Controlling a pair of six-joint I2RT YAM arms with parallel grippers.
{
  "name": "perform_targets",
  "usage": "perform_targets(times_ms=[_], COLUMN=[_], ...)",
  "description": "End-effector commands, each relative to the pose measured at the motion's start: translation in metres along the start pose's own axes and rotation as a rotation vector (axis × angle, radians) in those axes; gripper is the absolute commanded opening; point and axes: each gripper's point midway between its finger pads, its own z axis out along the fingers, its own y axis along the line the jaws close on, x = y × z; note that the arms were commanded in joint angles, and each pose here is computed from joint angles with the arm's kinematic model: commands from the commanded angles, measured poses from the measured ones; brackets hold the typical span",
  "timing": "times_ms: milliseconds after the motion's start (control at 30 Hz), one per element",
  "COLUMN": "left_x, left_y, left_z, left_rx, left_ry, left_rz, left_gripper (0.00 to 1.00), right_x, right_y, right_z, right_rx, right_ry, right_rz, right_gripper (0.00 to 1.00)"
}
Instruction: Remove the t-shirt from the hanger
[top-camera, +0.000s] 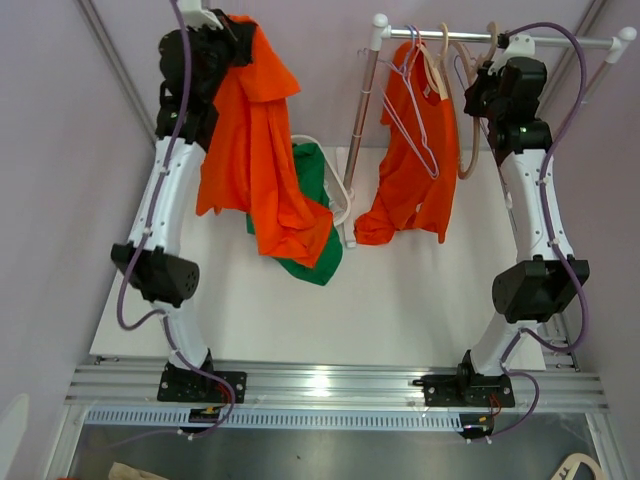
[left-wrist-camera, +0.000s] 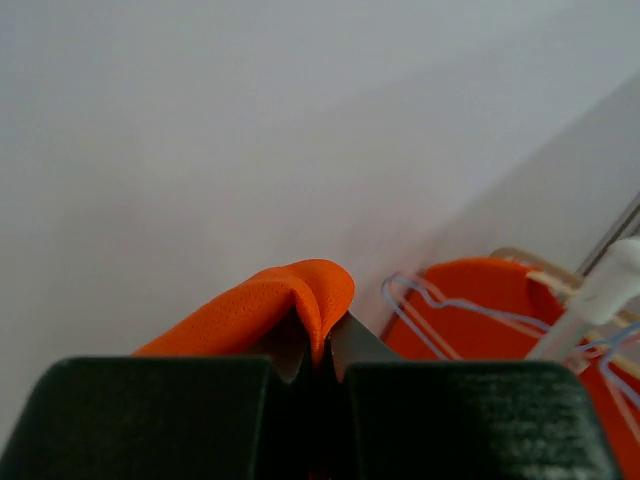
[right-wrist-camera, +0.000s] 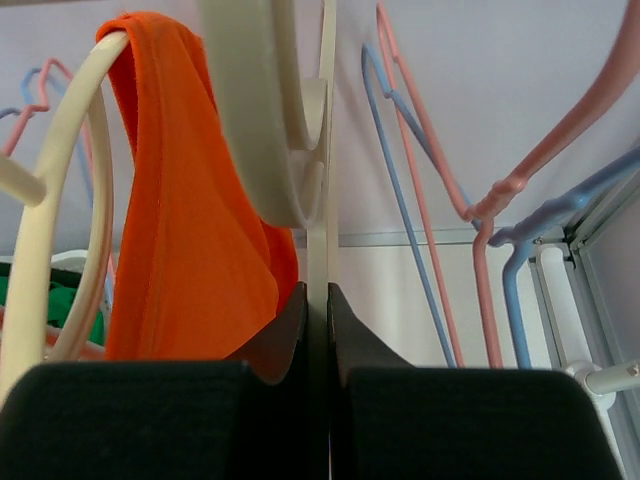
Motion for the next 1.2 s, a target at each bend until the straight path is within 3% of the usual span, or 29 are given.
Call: perform_targets(times_ms=[0,200,300,500,667,800,867,1033,1167], left_x=[0.064,0.156,0.206,0.292,0.336,0.340,0.348,0.409,0.448], left_y=[0.020,0.056,0.073,0.068,0.027,-0.018,-0.035,-0.022,0.017], left_z=[0.021,0.007,-0.007,-0.031,-0.051,-0.050,-0.052,-0.082,-0.100], left_rx=[-0.007,-0.162,-0.269,-0.288,-0.219,-0.124,-0.105,-0.226,-0.402], left_ry=[0.111,0.257,0.382,0.587,0.690,0.689,0.712,0.858,0.911], left_rz=[-0.119,-0.251,-0.327,-0.478,-0.454,-0.384,-0.385,-0.463,-0.498], left_gripper=[0.01,0.01,0.01,0.01,0.01,0.01,0.01,0.01,0.01], right_x=[-0.040,-0.034,-0.041,-0.046,-0.038,-0.035,-0.034,-0.034,-0.037], right_y=[0.001,-0.004,-0.005,-0.004,-0.006,-0.005,-0.006,-0.012,-0.011], right_z=[-0.009,-0.009,-0.016,-0.026,-0.026,-0.027,-0.026,-0.027,-0.034], right_rx=[-0.009,0.004,0.012,0.015,0.018,0.018,0.020,0.051,0.052], right_ry=[-0.104,-0.081,-0.097,-0.103,-0.086,-0.078,-0.077,-0.075,-0.074], right_rz=[0.002,-0.005,0.001,0.015,0.015,0.018,0.019,0.021,0.021], right_gripper=[0.00,0.00,0.10,0.12,0.00,0.01,0.12,0.19,0.22])
